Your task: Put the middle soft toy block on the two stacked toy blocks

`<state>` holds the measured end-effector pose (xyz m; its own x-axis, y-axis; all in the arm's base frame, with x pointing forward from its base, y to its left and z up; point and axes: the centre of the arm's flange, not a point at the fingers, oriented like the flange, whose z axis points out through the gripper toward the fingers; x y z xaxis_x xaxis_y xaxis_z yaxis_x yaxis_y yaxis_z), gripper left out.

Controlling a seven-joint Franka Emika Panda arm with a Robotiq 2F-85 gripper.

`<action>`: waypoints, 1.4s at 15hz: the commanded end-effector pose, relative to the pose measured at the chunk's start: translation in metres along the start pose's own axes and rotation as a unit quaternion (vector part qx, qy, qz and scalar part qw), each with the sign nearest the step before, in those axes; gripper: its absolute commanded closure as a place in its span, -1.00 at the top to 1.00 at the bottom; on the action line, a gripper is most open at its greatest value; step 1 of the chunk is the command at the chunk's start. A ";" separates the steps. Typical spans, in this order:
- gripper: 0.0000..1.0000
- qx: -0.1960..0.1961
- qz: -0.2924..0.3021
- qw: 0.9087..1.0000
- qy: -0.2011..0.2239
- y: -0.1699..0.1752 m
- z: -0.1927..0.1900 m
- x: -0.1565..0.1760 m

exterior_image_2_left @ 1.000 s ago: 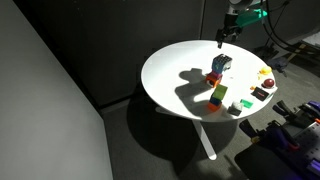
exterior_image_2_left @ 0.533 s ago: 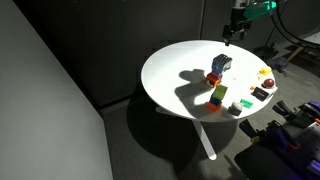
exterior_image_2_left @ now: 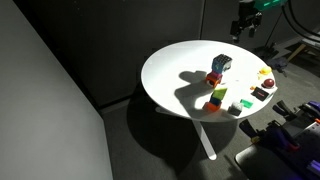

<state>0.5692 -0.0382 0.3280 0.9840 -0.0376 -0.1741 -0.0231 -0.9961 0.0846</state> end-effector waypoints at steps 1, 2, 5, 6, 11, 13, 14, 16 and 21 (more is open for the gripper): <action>1.00 -0.007 -0.001 1.000 -0.009 0.005 -0.015 -0.027; 1.00 -0.007 -0.002 1.000 -0.012 0.005 -0.017 -0.032; 1.00 -0.005 -0.004 1.000 -0.009 0.007 -0.025 -0.045; 1.00 -0.004 -0.007 1.000 -0.006 0.007 -0.027 -0.049; 1.00 0.005 -0.016 1.000 0.013 0.010 -0.037 -0.064; 1.00 0.008 -0.015 1.000 0.023 0.012 -0.042 -0.070; 1.00 0.008 -0.014 1.000 0.027 0.013 -0.043 -0.072; 1.00 0.008 -0.014 0.999 0.033 0.014 -0.047 -0.075; 1.00 0.006 -0.006 1.000 0.029 0.010 -0.046 -0.067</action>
<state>0.5114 -0.0425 0.3855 0.9929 -0.0221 -0.1172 -0.0138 -0.9974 0.0708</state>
